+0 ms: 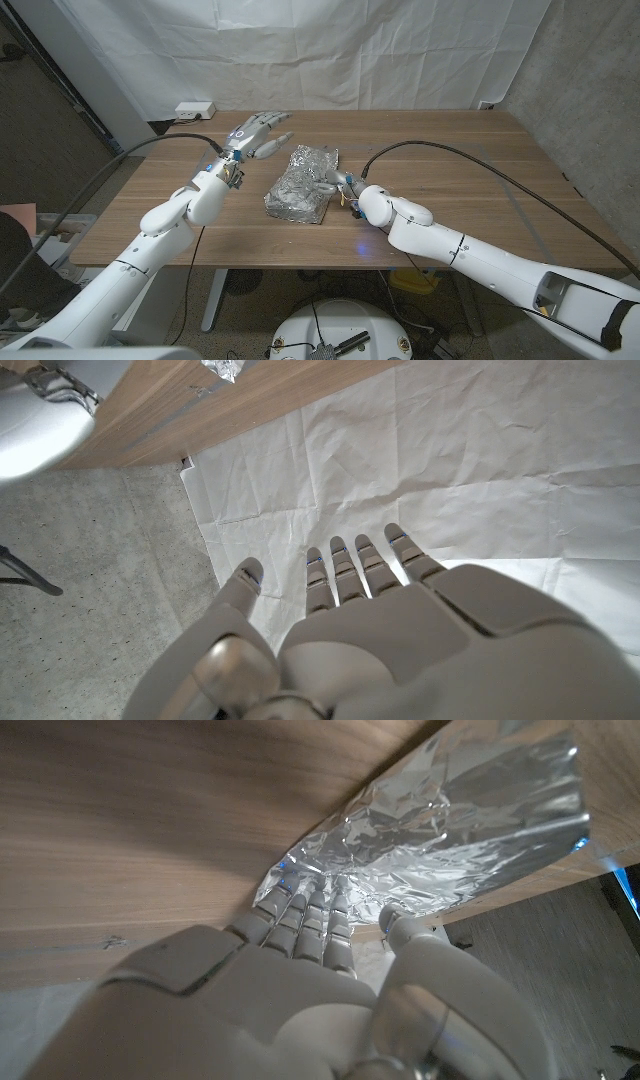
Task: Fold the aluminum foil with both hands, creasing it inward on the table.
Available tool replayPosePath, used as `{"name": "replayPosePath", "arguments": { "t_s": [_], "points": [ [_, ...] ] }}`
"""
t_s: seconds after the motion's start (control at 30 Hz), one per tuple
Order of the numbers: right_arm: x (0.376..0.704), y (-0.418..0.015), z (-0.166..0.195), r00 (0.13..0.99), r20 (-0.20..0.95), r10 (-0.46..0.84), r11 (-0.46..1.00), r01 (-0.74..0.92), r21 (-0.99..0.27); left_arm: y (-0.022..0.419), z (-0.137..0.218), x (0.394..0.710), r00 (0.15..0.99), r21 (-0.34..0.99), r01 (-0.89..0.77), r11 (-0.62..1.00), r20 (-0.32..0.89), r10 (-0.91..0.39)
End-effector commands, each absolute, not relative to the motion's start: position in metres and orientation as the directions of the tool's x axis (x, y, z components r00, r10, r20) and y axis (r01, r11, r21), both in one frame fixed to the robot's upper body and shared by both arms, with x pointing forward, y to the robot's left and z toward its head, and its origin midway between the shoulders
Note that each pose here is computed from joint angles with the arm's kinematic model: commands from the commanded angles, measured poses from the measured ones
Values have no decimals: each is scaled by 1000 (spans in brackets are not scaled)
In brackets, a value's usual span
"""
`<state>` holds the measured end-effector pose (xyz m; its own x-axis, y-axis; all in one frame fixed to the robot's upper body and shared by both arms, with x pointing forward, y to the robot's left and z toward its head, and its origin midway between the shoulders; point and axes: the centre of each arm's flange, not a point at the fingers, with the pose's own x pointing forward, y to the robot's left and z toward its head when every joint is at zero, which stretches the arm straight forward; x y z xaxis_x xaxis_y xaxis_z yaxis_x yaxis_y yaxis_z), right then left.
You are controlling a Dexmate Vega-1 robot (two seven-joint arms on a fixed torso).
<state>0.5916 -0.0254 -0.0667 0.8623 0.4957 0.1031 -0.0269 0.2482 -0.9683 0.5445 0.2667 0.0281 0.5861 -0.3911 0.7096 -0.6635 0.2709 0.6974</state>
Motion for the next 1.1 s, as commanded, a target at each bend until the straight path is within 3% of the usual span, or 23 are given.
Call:
{"name": "replayPosePath", "arguments": {
  "t_s": [0.03, 0.4, 0.67, 1.1],
  "points": [
    [606, -21, -81, 919, -30, 393, 14, -39, -999, 272, 27, 545, 585, 695, -661, 283, 714, -386],
    [614, -45, -55, 952, 78, 297, 33, 71, -997, 273, 29, 551, 581, 697, -655, 293, 712, -395],
    [599, -60, -18, 929, 259, 266, 91, 243, -966, 272, 29, 556, 588, 706, -644, 294, 703, -401],
    [570, -53, 2, 870, 385, 308, 147, 357, -923, 270, 29, 563, 592, 713, -635, 297, 696, -407]
  ]
}}
